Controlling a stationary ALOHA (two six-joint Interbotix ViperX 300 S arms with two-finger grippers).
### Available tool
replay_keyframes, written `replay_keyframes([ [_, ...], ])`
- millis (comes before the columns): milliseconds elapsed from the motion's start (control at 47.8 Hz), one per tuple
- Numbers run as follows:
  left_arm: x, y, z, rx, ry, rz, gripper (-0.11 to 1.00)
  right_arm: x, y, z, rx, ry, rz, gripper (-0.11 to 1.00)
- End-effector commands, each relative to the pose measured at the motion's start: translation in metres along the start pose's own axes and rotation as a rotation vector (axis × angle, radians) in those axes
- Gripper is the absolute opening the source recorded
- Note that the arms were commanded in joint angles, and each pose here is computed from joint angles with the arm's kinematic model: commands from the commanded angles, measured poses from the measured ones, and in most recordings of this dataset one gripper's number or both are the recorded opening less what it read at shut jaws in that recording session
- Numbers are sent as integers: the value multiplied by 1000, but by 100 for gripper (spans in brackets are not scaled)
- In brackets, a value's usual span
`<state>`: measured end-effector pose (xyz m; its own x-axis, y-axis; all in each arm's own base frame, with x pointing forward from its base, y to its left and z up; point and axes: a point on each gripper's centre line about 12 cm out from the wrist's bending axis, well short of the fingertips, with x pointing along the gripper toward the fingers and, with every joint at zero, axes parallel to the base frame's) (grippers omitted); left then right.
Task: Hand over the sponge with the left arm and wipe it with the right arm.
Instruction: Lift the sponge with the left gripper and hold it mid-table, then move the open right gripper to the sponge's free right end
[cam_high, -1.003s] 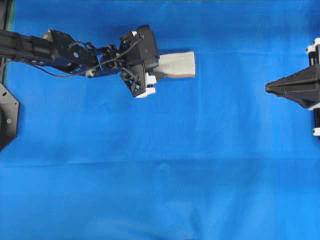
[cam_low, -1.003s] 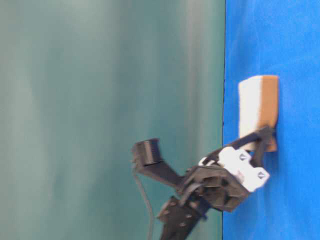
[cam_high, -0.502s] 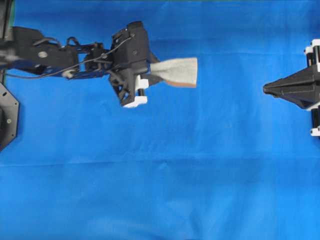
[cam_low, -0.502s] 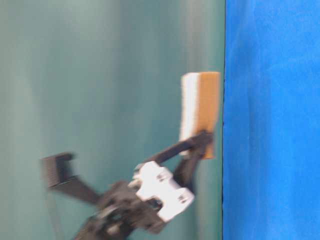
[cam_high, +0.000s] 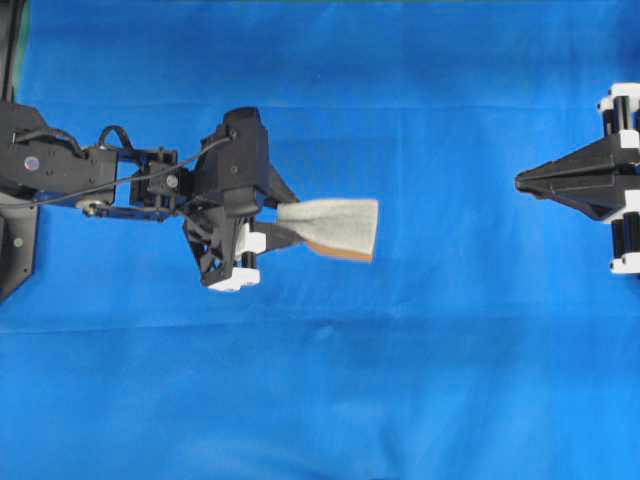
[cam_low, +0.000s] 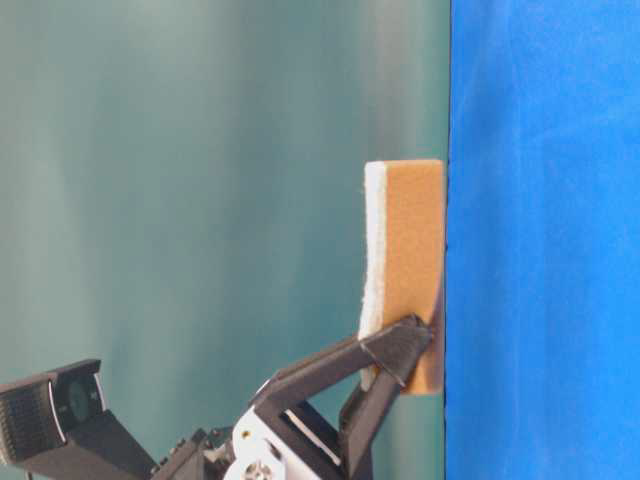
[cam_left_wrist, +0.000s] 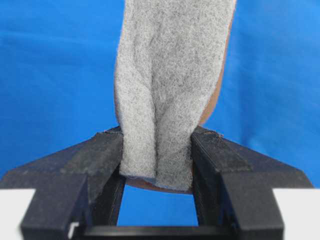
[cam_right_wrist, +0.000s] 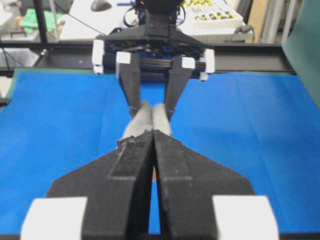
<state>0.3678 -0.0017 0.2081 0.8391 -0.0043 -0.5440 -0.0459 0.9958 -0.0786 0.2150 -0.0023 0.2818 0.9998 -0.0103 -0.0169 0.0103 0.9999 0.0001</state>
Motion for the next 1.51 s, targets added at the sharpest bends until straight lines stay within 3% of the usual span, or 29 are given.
replay_keyframes([
  [0, -6, -4, 11, 5, -39, -11, 32, 4, 0, 12, 6, -26, -3, 0],
  [334, -6, -5, 11, 12, -45, -13, 32, 20, 0, 16, 75, -2, 0, 0],
  [690, -6, -5, 12, 22, -48, -13, 32, 61, 4, 13, 166, 85, 5, 1],
  [753, -7, -5, 12, 24, -50, -13, 32, 69, 4, 12, 186, 102, 4, 13],
  [899, -6, -4, 12, 26, -48, -11, 32, 89, 5, 4, 200, 156, 0, 59],
  [982, -6, -3, 13, 25, -50, -7, 32, 103, 6, 0, 206, 185, -2, 74],
  [1484, -6, 1, 13, 21, -52, 0, 32, 157, 7, -25, 239, 369, -26, 75],
])
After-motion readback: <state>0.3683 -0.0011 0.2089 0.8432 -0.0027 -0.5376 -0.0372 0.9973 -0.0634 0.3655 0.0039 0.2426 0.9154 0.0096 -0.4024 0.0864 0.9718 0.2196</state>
